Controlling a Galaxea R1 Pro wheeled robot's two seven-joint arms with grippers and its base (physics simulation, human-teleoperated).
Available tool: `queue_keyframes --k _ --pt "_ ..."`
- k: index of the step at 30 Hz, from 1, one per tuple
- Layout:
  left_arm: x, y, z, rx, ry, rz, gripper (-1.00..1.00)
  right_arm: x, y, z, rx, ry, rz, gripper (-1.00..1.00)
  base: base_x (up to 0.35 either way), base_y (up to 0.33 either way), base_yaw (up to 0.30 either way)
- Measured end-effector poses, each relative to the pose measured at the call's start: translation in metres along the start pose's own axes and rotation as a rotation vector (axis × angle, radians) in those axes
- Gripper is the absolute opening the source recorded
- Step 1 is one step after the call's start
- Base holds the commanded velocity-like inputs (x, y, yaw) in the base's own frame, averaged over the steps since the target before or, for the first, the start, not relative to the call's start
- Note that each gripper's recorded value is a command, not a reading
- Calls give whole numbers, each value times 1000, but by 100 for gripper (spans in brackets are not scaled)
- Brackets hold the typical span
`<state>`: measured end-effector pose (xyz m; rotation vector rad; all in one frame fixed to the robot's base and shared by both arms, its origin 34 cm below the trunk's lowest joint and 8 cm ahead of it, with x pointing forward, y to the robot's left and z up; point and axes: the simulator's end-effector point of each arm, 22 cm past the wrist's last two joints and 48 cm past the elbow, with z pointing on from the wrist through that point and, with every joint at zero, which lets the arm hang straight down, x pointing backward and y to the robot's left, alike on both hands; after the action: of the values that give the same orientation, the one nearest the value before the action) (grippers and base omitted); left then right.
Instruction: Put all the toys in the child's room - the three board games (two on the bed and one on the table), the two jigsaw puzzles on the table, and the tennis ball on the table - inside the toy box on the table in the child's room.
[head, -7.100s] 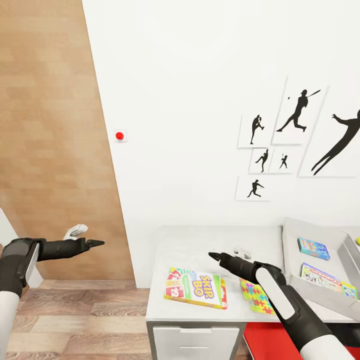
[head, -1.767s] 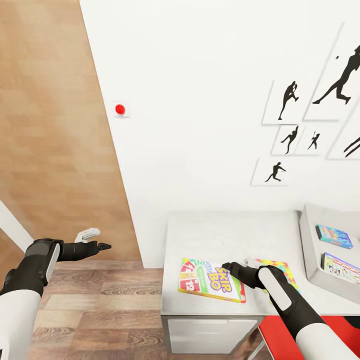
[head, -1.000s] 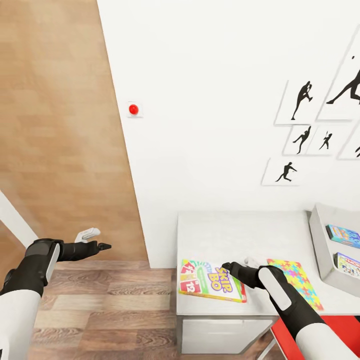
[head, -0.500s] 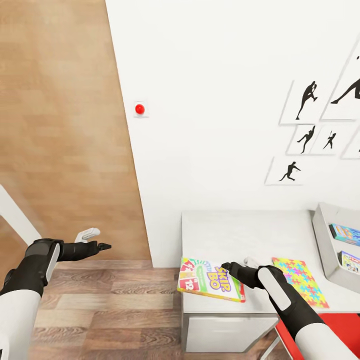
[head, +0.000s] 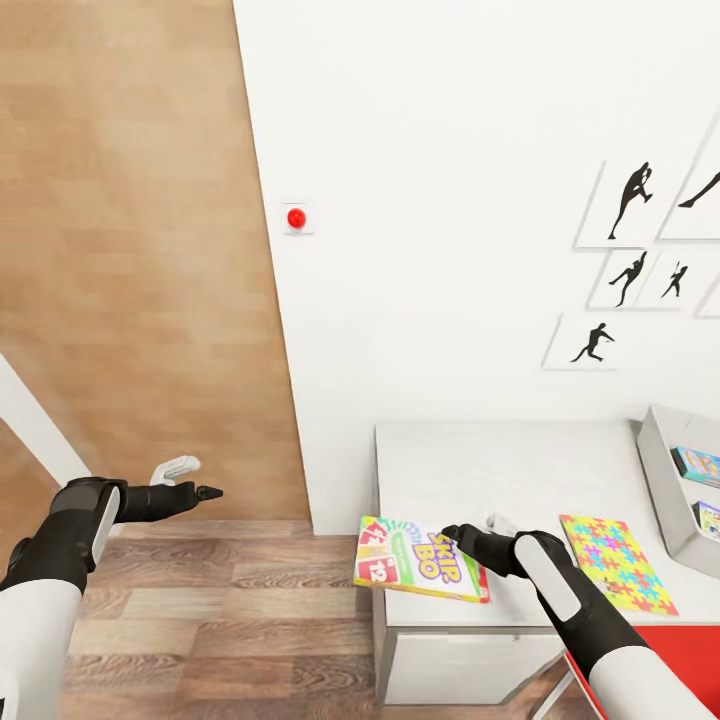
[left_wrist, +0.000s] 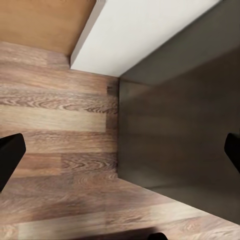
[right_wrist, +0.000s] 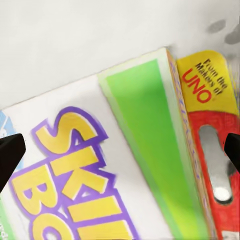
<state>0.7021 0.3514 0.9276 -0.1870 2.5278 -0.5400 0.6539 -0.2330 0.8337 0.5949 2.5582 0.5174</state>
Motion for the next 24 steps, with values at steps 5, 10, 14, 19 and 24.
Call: queue_keyframes --k 5,10,14,19,24 --pt "0 0 0 0 0 0 100 0 0 0 0 0 0 100 0 121 -1" --pt "-2 -1 -2 1 -5 2 100 -3 2 -3 -3 -9 -2 100 0 14 -69" --pt "-4 -3 -4 3 -10 4 100 -7 3 -6 -9 -20 -5 100 0 2 -103" --pt "-6 -5 -8 5 -17 7 100 -21 26 -18 -78 -64 -27 100 0 0 -108" --pt "-9 -7 -11 8 -24 10 100 -43 47 -36 -133 -124 -40 100 0 0 -109"
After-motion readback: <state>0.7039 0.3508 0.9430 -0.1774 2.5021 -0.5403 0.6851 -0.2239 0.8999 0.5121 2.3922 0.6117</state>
